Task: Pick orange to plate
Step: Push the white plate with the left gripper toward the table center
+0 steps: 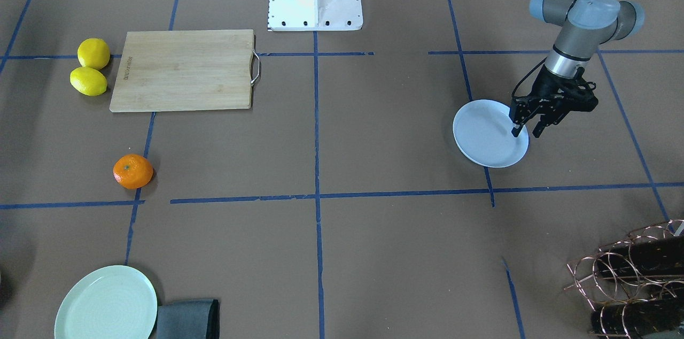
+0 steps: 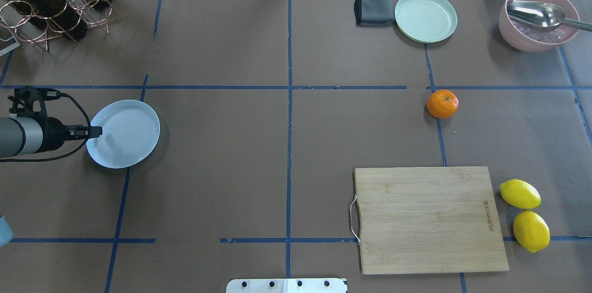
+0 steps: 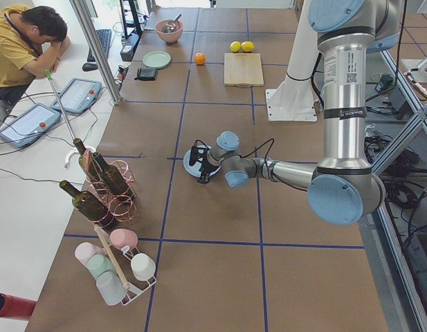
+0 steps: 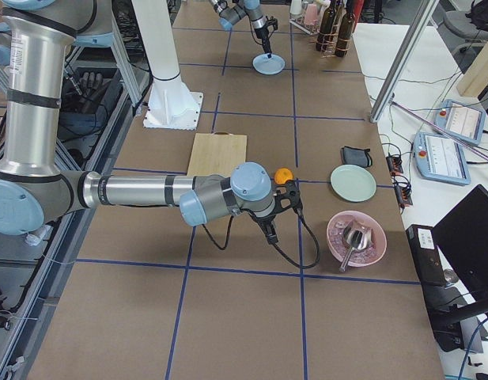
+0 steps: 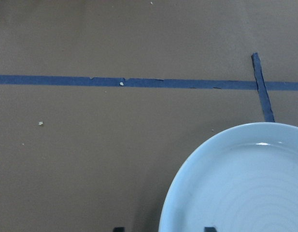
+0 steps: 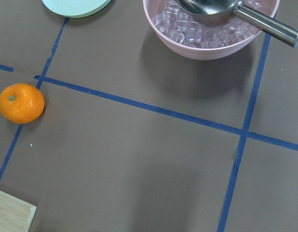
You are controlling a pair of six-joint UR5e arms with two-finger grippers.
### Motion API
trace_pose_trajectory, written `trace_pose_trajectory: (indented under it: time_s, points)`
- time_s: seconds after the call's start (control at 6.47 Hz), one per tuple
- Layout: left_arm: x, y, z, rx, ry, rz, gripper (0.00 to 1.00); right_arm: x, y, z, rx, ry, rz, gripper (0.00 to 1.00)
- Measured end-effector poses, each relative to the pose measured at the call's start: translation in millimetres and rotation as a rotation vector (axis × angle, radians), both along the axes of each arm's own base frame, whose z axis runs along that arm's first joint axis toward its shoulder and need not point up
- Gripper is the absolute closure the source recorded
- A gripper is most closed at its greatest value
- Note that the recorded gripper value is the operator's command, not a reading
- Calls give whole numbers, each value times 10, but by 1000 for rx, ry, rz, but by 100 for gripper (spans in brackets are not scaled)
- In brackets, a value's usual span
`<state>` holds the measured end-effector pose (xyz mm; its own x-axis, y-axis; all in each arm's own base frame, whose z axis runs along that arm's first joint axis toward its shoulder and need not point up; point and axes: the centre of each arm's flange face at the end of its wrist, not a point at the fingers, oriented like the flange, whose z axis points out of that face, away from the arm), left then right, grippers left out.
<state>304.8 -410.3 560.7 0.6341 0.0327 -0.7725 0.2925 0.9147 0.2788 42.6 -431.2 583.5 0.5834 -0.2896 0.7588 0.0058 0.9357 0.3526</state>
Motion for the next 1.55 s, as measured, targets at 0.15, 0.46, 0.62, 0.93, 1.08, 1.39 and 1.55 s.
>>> trace_pose_trajectory:
  time_s: [0.15, 0.46, 0.62, 0.93, 1.08, 1.39, 1.55]
  points:
    - [0, 0, 1, 2, -2, 2, 100, 0, 4, 5, 1, 0, -1, 0]
    - [-2, -1, -137, 21, 17, 8, 100, 0, 7, 8, 1, 1, -1, 0]
    - [23, -22, -349, 45, 47, 10, 100, 0, 7, 8, 0, 0, -1, 0]
    - [265, -234, -964, 106, 132, 2, 100, 0, 10, 11, -2, 0, 0, 0]
    - [484, -416, -1356, 122, 158, -2, 100, 0, 12, 13, -3, 0, 0, 0]
    - [1218, -700, -2342, 56, 180, -25, 100, 0, 21, 25, -5, 0, 0, 0]
    - [1794, -589, -2702, 26, 187, -37, 100, 0, 24, 34, -7, 0, 0, 0]
